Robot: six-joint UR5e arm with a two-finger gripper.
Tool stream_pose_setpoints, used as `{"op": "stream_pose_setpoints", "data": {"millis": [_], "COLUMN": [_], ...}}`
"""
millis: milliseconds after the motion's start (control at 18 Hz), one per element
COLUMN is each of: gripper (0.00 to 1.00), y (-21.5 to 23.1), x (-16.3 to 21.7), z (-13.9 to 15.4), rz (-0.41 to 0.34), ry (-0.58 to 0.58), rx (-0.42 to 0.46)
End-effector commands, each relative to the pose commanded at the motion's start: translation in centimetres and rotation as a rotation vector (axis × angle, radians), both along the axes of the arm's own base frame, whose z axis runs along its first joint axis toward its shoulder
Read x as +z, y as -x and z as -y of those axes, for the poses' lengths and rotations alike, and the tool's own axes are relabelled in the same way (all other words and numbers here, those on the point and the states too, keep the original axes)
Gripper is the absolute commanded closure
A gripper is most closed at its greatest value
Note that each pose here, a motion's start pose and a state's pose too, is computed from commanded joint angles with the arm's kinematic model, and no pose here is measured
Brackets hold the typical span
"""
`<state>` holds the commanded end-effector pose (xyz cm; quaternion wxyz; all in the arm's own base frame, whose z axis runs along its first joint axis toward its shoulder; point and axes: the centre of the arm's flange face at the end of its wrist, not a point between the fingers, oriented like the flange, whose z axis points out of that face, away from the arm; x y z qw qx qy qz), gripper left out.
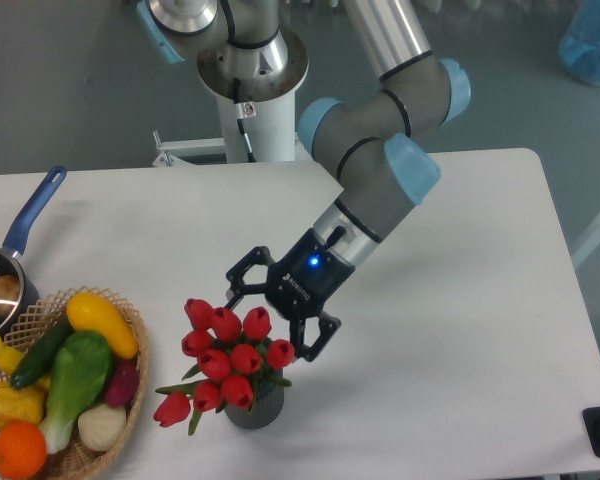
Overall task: Pick up the flowers from the vase
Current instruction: 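Move the open gripper down to the red tulip stems above the vase, then close the gripper around the tulip stems below the blooms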
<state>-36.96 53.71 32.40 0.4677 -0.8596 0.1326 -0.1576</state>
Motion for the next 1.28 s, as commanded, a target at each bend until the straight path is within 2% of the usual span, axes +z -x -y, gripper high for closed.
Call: {"op": "stream_pose_setpoints", "data": {"millis": [56, 111, 167, 278, 333, 444, 1056, 1278], "gripper": [0.07, 0.19, 0.61, 0.88, 0.95, 0.98, 0.98, 0.98], "y": [-0.1, -0.1, -0.1, -0.1, -0.1, -0.1, 1.7, 2.5], "x": [-0.1, -0.1, -0.1, 0.1, 0.1, 0.4, 3.8, 6.8], "z": [0.0, 0.0, 0.0, 0.0, 0.0, 0.0, 0.5, 2.1], "rz": [0.002, 0.002, 0.002, 0.0, -0.002, -0.005, 0.028, 0.047], "ry": [0.002, 0.002, 0.002, -0.002, -0.002, -0.006, -0.105, -0.188], "rx": [-0.001, -0.001, -0.001, -0.002, -0.002, 0.0, 0.016, 0.027]}}
